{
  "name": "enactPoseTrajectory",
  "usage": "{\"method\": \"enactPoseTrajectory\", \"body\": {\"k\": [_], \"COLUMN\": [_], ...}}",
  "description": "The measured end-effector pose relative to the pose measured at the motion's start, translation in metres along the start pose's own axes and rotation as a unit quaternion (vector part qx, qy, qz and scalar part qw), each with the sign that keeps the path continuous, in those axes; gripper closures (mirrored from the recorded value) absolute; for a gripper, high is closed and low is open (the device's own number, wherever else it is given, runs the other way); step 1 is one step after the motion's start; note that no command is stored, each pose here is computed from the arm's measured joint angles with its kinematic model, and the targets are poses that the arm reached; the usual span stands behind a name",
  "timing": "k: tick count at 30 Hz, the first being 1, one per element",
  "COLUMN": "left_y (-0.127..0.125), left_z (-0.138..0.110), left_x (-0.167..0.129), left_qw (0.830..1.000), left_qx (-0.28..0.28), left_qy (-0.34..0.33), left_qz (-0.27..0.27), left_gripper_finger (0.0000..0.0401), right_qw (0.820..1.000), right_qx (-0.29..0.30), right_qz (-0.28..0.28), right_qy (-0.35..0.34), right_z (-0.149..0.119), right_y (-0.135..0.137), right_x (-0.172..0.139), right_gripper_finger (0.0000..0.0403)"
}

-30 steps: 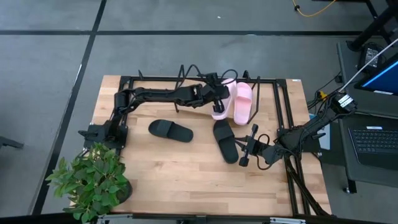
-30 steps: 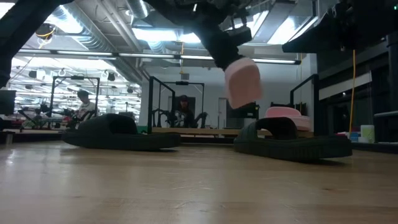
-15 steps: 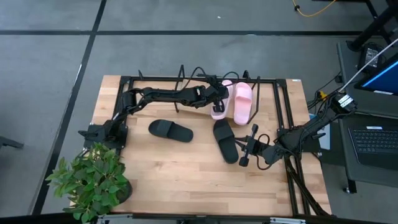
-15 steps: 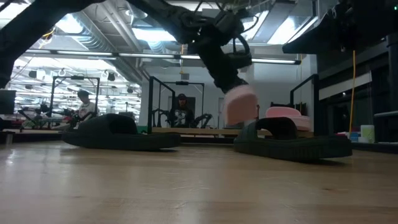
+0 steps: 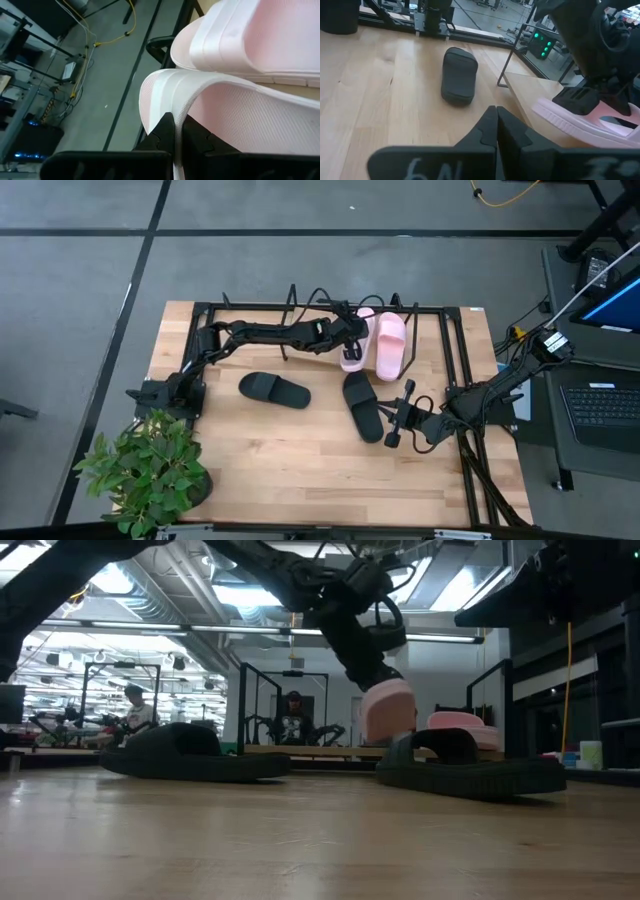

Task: Pick and place slides into the shelf
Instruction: Put the pink slide on the shelf

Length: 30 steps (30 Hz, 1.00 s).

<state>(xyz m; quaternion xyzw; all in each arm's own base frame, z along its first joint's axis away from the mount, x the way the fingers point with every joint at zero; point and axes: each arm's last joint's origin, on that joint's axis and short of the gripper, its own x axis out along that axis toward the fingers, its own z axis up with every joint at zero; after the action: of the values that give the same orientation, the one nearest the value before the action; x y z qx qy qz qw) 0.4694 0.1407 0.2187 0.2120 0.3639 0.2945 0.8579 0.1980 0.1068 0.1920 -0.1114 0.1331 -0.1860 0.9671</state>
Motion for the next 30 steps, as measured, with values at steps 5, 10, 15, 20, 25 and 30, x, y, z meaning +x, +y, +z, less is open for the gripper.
{"method": "enactPoseTrajectory", "body": {"k": [5,10,15,20,25,30], "left_y": [-0.0008,-0.0008,-0.0013,-0.0015,-0.0012,0.0004], "left_z": [-0.0036,-0.0030,-0.0017,-0.0001,0.0001,-0.0006], "left_x": [0.0047,0.0054,0.0054,0.0053,0.0057,0.0065], "left_qw": [1.000,1.000,1.000,0.999,0.999,0.999], "left_qx": [-0.001,-0.004,-0.007,-0.020,-0.022,-0.023], "left_qy": [0.006,0.002,-0.009,-0.020,-0.025,-0.023], "left_qz": [-0.001,0.002,-0.012,-0.022,-0.031,-0.028], "left_gripper_finger": [0.0396,0.0398,0.0398,0.0399,0.0399,0.0399], "right_qw": [1.000,1.000,1.000,1.000,1.000,1.000], "right_qx": [0.000,-0.003,-0.003,-0.001,0.006,0.009], "right_qz": [0.000,0.000,0.000,0.000,0.000,0.000], "right_qy": [0.000,0.000,0.000,-0.002,-0.002,-0.002], "right_z": [0.0000,0.0000,0.0001,0.0005,0.0006,0.0006], "right_y": [0.0000,0.0000,0.0001,0.0000,0.0000,0.0001], "right_x": [-0.0001,-0.0001,-0.0001,0.0000,0.0000,-0.0001], "right_gripper_finger": [0.0397,0.0397,0.0397,0.0397,0.0397,0.0397]}}
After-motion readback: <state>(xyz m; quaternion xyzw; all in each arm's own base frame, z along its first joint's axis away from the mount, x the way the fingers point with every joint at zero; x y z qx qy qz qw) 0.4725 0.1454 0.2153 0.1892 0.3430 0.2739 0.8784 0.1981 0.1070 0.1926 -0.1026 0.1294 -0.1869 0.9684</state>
